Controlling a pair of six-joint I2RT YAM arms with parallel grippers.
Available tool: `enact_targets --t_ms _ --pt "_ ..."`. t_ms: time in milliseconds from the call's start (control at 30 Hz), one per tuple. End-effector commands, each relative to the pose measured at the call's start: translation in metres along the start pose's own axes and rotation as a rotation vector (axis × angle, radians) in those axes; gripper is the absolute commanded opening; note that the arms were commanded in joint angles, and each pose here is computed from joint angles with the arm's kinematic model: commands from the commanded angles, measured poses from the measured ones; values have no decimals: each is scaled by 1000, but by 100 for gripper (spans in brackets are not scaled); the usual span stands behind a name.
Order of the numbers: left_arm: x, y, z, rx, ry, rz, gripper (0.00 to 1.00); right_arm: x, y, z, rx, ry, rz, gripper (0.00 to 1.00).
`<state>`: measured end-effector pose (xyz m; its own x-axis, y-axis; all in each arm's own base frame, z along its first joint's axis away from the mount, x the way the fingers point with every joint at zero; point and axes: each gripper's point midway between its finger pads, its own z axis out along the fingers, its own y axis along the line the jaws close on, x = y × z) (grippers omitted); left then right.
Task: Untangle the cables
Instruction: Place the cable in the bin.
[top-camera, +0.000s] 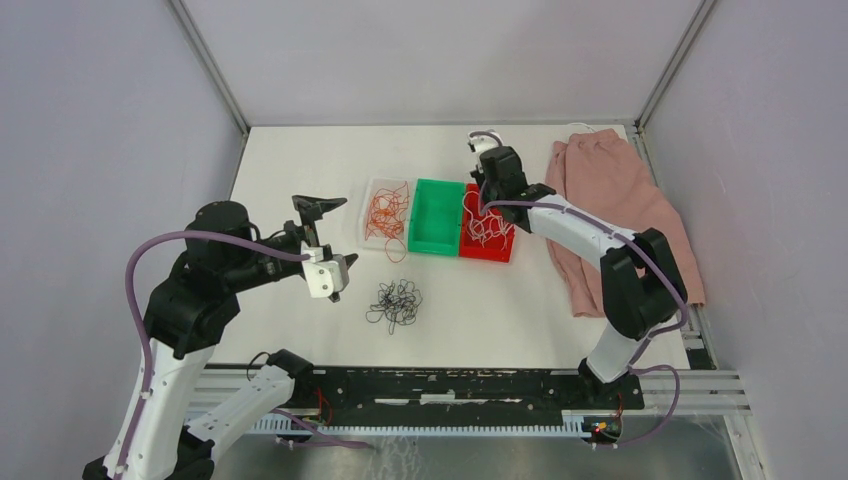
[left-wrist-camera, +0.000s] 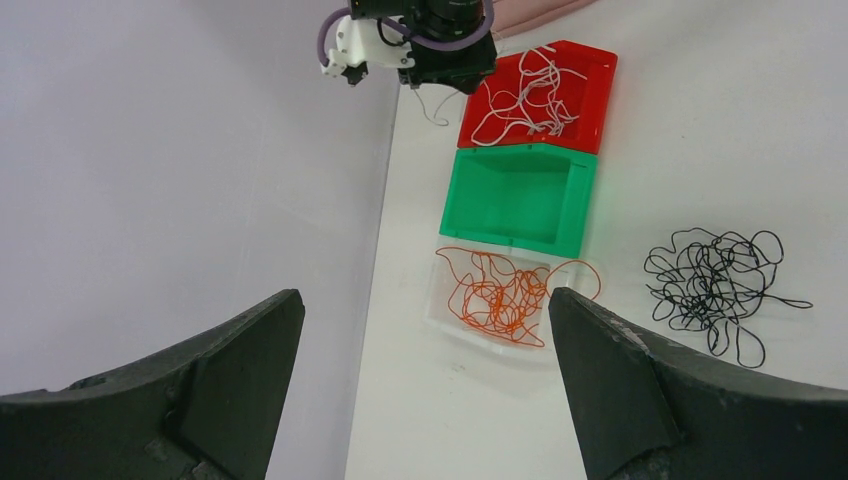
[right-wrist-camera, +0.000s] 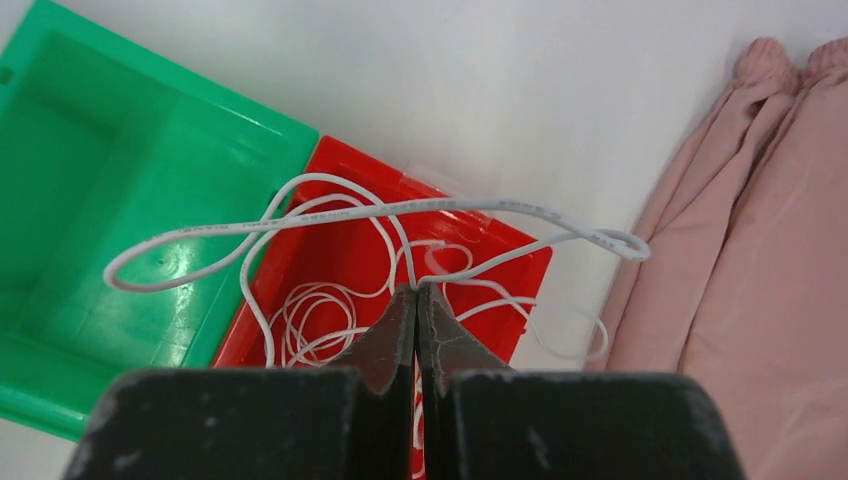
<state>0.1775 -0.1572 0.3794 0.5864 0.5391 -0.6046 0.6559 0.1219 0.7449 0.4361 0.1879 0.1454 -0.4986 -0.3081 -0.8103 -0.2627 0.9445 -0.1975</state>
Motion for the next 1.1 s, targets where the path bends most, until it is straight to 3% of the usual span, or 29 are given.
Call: enact_targets --t_ms 0,167,500,533,633,733,800,933,1067 --pt "-7 6 0 -30 -33 -33 99 18 3 12 22 46 63 1" --pt "-7 6 -1 -34 -29 -20 99 49 21 30 -21 138 109 1" --pt "-5 4 -1 -33 -27 -4 99 66 36 44 -49 213 146 1" --pt "-6 4 -1 -33 -27 -3 99 62 35 42 -53 203 156 6" --pt "-5 4 -1 -30 -29 -2 99 40 35 29 -74 155 186 39" --pt "-6 2 0 -23 -35 -13 99 15 30 12 -86 111 200 53" --pt "-5 0 1 -17 -32 -31 99 -3 27 0 -95 74 213 53" --pt "1 -5 3 -5 -12 -45 99 -19 20 -19 -90 52 237 41" --pt "2 -4 3 -5 -10 -47 100 -24 16 -31 -89 56 249 41"
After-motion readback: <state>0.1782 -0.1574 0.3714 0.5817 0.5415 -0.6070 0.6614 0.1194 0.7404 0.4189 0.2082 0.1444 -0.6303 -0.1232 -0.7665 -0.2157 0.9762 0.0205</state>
